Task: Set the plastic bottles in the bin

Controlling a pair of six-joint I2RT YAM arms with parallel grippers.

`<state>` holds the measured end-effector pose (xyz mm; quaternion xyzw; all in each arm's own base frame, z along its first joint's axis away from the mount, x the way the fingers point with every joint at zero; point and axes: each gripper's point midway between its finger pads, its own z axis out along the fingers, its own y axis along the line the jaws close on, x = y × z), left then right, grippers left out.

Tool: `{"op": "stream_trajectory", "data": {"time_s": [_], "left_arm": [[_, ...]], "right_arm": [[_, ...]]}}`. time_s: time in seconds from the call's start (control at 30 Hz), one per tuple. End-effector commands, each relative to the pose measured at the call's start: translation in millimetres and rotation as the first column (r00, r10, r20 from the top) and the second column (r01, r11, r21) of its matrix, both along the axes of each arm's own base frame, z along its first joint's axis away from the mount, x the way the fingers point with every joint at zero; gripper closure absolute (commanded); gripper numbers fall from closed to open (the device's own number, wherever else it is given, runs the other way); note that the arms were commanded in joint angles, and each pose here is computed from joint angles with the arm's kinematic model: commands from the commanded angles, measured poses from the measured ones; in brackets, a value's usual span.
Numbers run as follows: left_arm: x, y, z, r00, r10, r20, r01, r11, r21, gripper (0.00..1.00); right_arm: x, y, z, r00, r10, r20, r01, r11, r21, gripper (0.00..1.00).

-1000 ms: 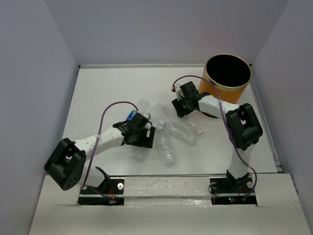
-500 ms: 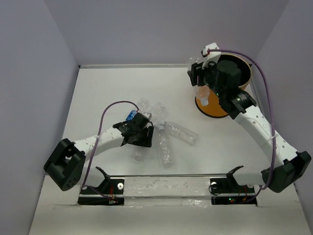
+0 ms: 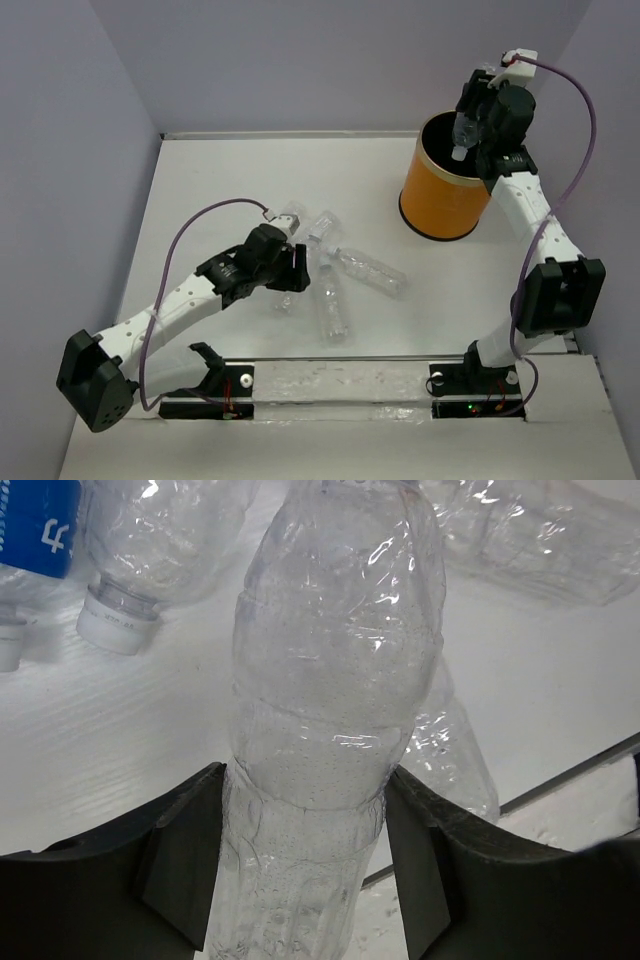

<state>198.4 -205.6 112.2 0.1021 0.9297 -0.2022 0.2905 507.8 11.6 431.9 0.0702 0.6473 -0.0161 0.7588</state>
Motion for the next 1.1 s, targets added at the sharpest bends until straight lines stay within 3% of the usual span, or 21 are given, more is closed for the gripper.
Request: {"op": "stream_trajectory", "data": {"time_s": [0.0, 0.03, 0.1, 0.2, 0.3, 0.33, 0.4, 0.43, 0.5, 0.53, 0.57, 0.67, 0.77, 1.03, 1.07], "left_arm": [[9, -15, 68, 0.992, -0.007, 0.123, 0.023, 0.991, -0.132, 0.63], [10, -19, 78, 0.99, -0.014, 0.141, 0.036, 0.988, -0.153, 0.63], [16, -27, 105, 0.98, -0.025, 0.196, 0.064, 0.978, -0.196, 0.63], [29, -42, 141, 0.964, -0.023, 0.266, 0.094, 0.962, -0.255, 0.63], [38, -66, 182, 0.944, -0.049, 0.326, 0.164, 0.928, -0.335, 0.63], [41, -71, 194, 0.937, -0.049, 0.345, 0.179, 0.917, -0.356, 0.63], [52, -89, 228, 0.915, -0.051, 0.399, 0.227, 0.884, -0.408, 0.63], [55, -94, 240, 0.908, -0.049, 0.417, 0.241, 0.873, -0.424, 0.63], [65, -116, 272, 0.887, -0.06, 0.459, 0.297, 0.835, -0.464, 0.63], [70, -122, 280, 0.88, -0.06, 0.471, 0.31, 0.824, -0.475, 0.63], [75, -131, 293, 0.869, -0.057, 0.492, 0.331, 0.805, -0.492, 0.63], [92, -166, 320, 0.848, -0.086, 0.522, 0.394, 0.762, -0.514, 0.63], [115, -202, 344, 0.825, -0.095, 0.558, 0.437, 0.733, -0.522, 0.63], [171, -265, 395, 0.762, 0.03, 0.647, 0.492, 0.623, -0.608, 0.63], [174, -268, 407, 0.742, 0.075, 0.666, 0.509, 0.583, -0.633, 0.62]], "right_arm": [[11, 5, 6, 0.996, 0.064, 0.065, -0.069, 0.994, 0.088, 0.39], [7, 6, 7, 0.995, 0.07, 0.065, -0.077, 0.991, 0.109, 0.19], [-2, 12, 0, 0.994, 0.099, 0.049, -0.106, 0.984, 0.143, 0.07], [-32, 26, 17, 0.979, 0.188, 0.076, -0.199, 0.967, 0.162, 0.06], [-71, 48, 2, 0.948, 0.314, 0.057, -0.318, 0.923, 0.215, 0.08], [-83, 53, -3, 0.938, 0.343, 0.055, -0.346, 0.908, 0.238, 0.1], [-120, 69, -1, 0.894, 0.438, 0.091, -0.445, 0.851, 0.279, 0.25], [-127, 75, -36, 0.884, 0.465, 0.04, -0.452, 0.831, 0.323, 0.3], [-158, 85, -43, 0.848, 0.524, 0.076, -0.513, 0.779, 0.36, 0.55], [-165, 86, -55, 0.847, 0.528, 0.069, -0.508, 0.764, 0.398, 0.72], [-171, 86, -89, 0.848, 0.53, 0.018, -0.484, 0.76, 0.433, 0.77], [-201, 87, -118, 0.839, 0.544, -0.004, -0.482, 0.747, 0.458, 0.86], [-228, 89, -135, 0.826, 0.564, -0.017, -0.49, 0.732, 0.473, 0.89], [-271, 95, -201, 0.787, 0.608, -0.105, -0.47, 0.701, 0.536, 0.96], [-274, 96, -209, 0.781, 0.615, -0.112, -0.471, 0.697, 0.541, 0.96]]}}
